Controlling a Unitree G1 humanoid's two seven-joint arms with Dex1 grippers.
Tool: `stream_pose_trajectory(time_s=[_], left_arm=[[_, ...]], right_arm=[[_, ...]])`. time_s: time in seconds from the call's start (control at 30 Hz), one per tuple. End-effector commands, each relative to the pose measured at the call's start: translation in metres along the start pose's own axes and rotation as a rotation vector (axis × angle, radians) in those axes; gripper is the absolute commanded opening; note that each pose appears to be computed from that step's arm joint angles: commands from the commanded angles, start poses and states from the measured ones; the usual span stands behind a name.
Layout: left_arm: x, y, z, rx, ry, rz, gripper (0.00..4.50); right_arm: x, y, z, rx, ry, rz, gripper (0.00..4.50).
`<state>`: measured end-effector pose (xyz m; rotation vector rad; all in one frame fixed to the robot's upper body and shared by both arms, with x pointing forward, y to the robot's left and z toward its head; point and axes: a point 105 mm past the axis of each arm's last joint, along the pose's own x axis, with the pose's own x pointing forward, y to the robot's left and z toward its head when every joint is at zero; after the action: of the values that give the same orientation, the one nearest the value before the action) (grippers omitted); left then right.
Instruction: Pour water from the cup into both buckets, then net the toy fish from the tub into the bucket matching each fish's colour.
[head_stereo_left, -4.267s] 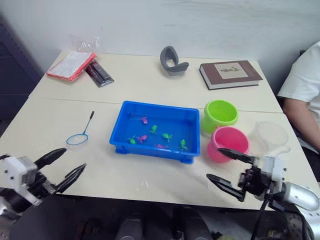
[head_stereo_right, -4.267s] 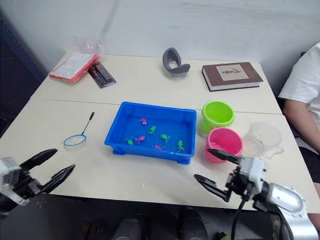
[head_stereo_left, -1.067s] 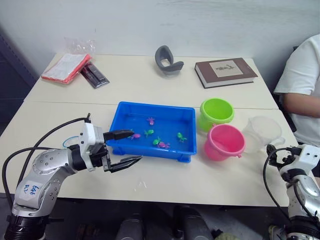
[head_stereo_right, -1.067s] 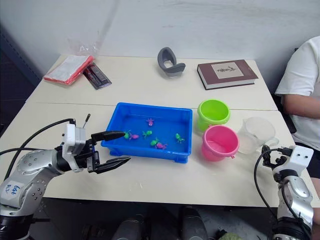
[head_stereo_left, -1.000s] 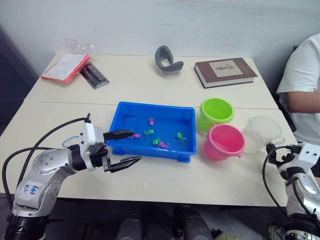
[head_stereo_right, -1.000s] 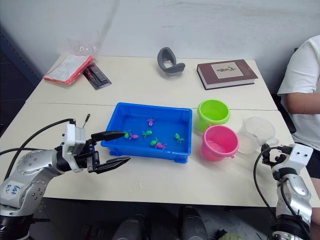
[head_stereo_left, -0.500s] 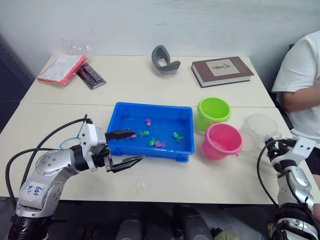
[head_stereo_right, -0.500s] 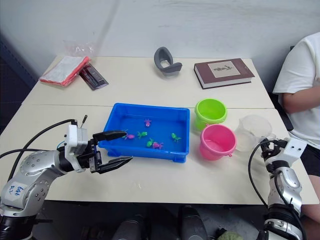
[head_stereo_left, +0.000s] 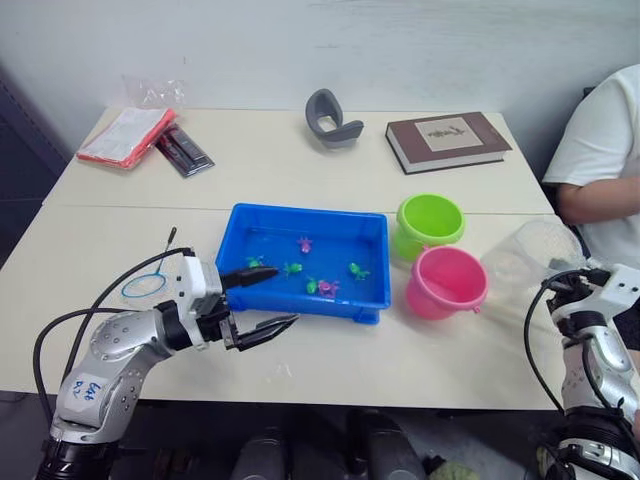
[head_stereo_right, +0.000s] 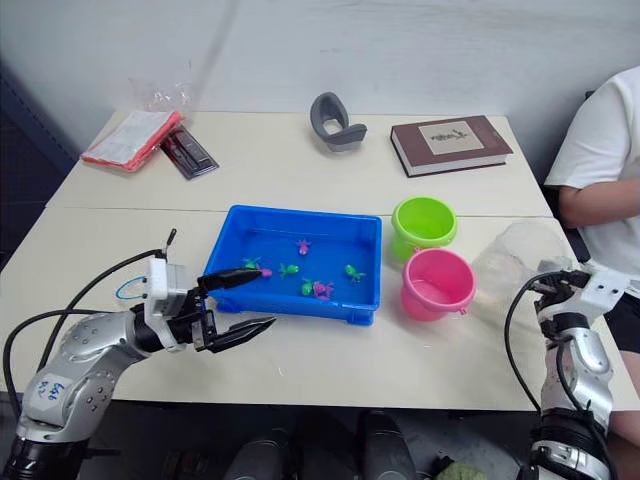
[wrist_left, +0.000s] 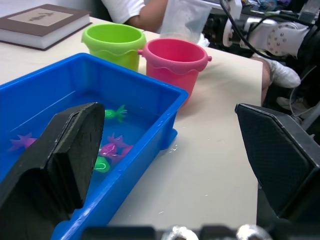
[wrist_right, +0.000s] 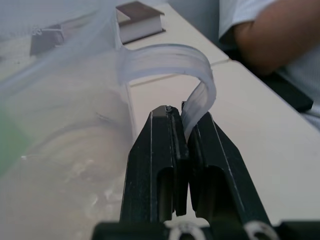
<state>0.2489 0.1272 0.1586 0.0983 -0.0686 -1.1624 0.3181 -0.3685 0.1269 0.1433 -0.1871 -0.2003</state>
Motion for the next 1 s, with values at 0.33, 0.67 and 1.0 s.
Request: stream_pose_trajectory(time_s=[0.33,0.67,1.0], left_arm=[[0.019,-0.001,0.011,0.026,-0.067,-0.096,4.5],[0.033,0.006,0.01,0.038,-0.083,-0.153,4.5],[0.037,0.011,0.01,0.052,-0.084,-0.167,4.5]], right_arm=[[-0.015,0.028,0.114,-0.447,-0.125,0.155,0.09],[-0.032,0.058,0.117,-0.688,-0.125,0.223,0.09],[-0.033,0.068,0.107,-0.904,-0.161,0.238,0.09]])
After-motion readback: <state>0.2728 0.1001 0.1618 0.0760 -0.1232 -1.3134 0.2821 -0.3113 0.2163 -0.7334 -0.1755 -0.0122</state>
